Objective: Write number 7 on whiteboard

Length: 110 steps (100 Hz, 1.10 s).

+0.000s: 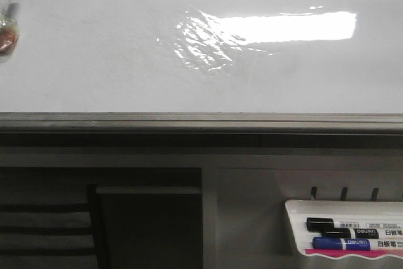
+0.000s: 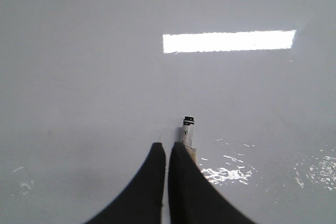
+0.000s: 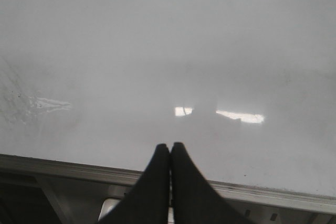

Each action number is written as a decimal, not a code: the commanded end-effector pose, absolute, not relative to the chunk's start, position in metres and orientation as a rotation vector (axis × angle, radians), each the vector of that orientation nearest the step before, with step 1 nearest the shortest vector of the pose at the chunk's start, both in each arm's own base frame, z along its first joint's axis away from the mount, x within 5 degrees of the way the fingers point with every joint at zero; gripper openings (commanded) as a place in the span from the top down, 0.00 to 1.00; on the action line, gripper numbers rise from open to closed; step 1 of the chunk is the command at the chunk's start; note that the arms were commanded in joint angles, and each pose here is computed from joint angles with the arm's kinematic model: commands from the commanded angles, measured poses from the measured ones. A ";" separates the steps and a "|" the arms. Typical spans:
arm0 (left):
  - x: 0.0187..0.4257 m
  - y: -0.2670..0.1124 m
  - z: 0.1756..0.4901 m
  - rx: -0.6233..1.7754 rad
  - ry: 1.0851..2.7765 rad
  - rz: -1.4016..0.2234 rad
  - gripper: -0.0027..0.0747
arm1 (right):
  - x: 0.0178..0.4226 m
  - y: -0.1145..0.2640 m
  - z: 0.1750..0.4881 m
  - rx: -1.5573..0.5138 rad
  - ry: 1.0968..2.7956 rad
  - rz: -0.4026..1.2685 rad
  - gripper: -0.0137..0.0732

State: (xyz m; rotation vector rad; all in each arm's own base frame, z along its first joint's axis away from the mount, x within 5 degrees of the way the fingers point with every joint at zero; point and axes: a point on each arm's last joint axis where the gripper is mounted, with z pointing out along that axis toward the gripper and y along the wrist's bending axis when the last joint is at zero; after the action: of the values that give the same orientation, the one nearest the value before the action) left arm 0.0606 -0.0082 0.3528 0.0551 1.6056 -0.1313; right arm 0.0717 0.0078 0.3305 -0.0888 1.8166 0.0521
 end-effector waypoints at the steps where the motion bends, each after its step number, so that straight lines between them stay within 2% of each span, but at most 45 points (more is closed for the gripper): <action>1: 0.061 -0.008 0.369 0.046 1.518 -0.134 0.99 | 0.074 0.006 0.346 -0.086 1.734 0.026 0.93; 24: 0.061 -0.008 0.369 0.046 1.519 -0.134 0.99 | 0.074 0.006 0.347 -0.080 1.721 0.032 0.92; 31: 0.062 -0.008 0.368 0.041 1.525 -0.139 0.98 | 0.074 0.006 0.347 -0.079 1.716 0.031 0.85; 35: 0.063 -0.008 0.368 0.038 1.529 -0.142 0.95 | 0.074 0.006 0.348 -0.078 1.709 0.030 0.76; 42: 0.065 -0.008 0.367 0.041 1.537 -0.131 0.79 | 0.074 0.006 0.348 -0.077 1.705 0.029 0.56; 46: 0.066 -0.007 0.367 0.048 1.541 -0.116 0.61 | 0.074 0.006 0.348 -0.077 1.705 0.029 0.44; 50: 0.066 -0.007 0.367 0.049 1.543 -0.113 0.47 | 0.074 0.006 0.349 -0.076 1.703 0.029 0.35; 54: 0.066 -0.007 0.367 0.049 1.543 -0.113 0.33 | 0.074 0.006 0.349 -0.076 1.703 0.029 0.29; 57: 0.066 -0.007 0.367 0.048 1.543 -0.116 0.27 | 0.074 0.006 0.349 -0.076 1.703 0.029 0.26; 64: 0.066 -0.007 0.367 0.048 1.543 -0.116 0.18 | 0.074 0.006 0.349 -0.076 1.703 0.029 0.25; 101: 0.069 -0.009 0.367 0.024 1.534 -0.161 0.26 | 0.074 0.006 0.349 -0.075 1.703 0.031 0.25; 110: 0.078 -0.010 0.362 0.028 1.580 -0.159 0.29 | 0.074 0.006 0.349 -0.075 1.703 0.031 0.25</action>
State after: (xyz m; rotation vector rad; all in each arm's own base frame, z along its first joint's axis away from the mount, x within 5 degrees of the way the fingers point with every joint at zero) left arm 0.0701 -0.0093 0.3508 0.0487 1.6393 -0.1412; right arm 0.0721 0.0076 0.3319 -0.0858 1.8006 0.0497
